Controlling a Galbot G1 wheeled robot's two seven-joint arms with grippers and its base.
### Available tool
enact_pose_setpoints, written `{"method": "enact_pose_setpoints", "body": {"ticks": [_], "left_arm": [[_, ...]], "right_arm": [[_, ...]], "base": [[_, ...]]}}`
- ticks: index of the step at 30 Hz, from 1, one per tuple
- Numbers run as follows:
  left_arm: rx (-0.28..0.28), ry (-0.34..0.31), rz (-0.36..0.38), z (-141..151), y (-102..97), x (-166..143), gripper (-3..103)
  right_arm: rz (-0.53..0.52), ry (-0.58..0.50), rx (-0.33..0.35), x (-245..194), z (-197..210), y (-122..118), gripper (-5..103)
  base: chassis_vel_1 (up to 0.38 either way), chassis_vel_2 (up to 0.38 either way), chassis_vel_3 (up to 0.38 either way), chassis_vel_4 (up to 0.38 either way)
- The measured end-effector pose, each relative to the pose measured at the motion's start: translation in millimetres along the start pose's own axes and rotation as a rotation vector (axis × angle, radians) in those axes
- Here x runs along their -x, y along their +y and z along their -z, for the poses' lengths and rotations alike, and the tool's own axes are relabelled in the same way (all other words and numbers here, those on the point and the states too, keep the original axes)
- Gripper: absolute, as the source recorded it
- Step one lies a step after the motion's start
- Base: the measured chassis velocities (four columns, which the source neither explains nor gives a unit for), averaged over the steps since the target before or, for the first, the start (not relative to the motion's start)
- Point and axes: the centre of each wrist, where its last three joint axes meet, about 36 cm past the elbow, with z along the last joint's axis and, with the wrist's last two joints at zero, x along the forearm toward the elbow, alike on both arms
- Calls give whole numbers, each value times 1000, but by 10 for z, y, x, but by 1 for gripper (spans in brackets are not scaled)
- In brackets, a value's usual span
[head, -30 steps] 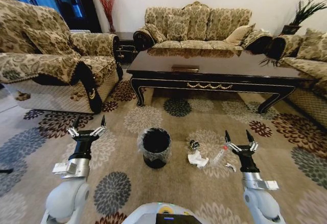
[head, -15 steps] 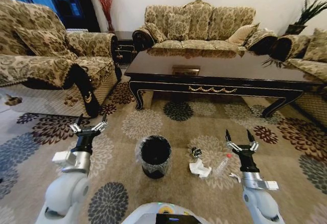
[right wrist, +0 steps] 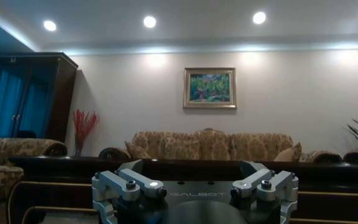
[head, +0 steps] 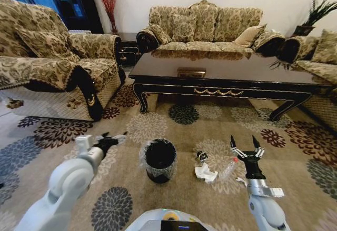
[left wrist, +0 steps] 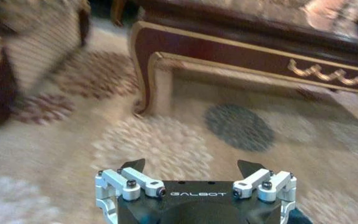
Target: Move to the front of the table and pick up the trash from the floor, then place it into the trash bin.
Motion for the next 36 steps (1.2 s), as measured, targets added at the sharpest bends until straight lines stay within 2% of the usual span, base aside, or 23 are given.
{"method": "enact_pose_setpoints", "body": {"ticks": [2, 8, 12, 18, 22, 30, 32, 34, 35, 36], "left_arm": [[5, 36, -19, -66, -9, 207, 100], [25, 96, -29, -251, -76, 523, 100], [62, 154, -17, -503, -168, 772, 100], [65, 192, -19, -665, -239, 932, 100], [47, 210, -25, -742, -282, 1038, 100], [41, 254, 2, -950, -316, 1167, 100], [38, 258, 5, -971, -324, 1196, 93], [37, 258, 7, -979, -329, 1203, 93], [36, 260, 8, -997, -337, 1207, 85], [36, 260, 8, -997, -337, 1207, 85]], "right_arm": [[-3, 4, -2, -11, -25, -5, 100], [-8, 14, -4, -35, -62, -8, 100], [-13, 20, -8, -43, -95, -18, 100], [-19, 26, -9, -53, -121, -24, 100], [-22, 28, -10, -55, -128, -31, 100], [-27, 32, -12, -44, -162, -58, 100], [-26, 33, -11, -42, -171, -53, 100], [-26, 33, -10, -39, -175, -53, 100], [-24, 33, -10, -31, -180, -51, 100], [-24, 33, -10, -31, -180, -51, 100]], "base": [[0, 0, 0, 0], [0, 0, 0, 0], [0, 0, 0, 0], [0, 0, 0, 0], [0, 0, 0, 0], [0, 0, 0, 0], [0, 0, 0, 0], [0, 0, 0, 0], [0, 0, 0, 0], [0, 0, 0, 0]]}}
